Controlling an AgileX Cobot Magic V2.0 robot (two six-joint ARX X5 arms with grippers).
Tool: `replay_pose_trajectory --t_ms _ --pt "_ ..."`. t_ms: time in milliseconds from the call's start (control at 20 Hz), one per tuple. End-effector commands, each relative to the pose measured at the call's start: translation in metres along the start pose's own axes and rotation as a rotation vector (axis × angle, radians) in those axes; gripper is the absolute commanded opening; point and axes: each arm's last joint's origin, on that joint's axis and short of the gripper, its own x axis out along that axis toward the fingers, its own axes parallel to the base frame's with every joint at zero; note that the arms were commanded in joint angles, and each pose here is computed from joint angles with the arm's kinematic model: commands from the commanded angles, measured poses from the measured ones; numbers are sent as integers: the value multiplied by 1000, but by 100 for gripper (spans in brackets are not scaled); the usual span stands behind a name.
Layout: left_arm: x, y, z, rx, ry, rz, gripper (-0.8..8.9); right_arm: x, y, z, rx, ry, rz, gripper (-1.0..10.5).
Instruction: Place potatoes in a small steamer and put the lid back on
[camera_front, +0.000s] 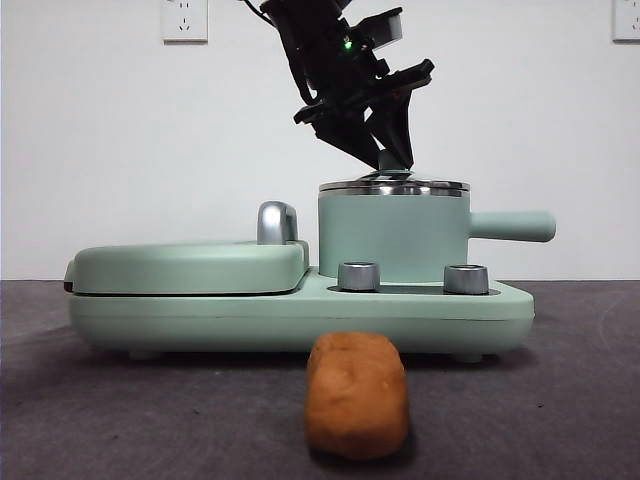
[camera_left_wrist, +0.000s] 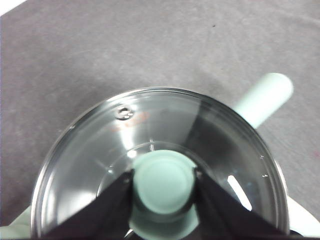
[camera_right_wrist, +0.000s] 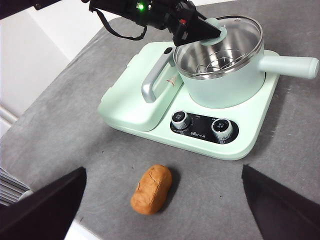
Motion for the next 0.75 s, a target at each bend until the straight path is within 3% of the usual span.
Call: replay_pose_trajectory --t_ms 50,100,450,750 --pt "12 -5 0 16 6 -21 62 -2 2 4 -25 -16 1 496" --pt "12 -5 0 16 6 -21 22 -2 2 4 -25 -16 1 496" --pt "-14 -6 18 -52 12 -21 18 -1 0 3 7 9 -50 496" --pt "-64 -1 41 -55 -41 -3 18 15 -12 11 110 83 -50 496"
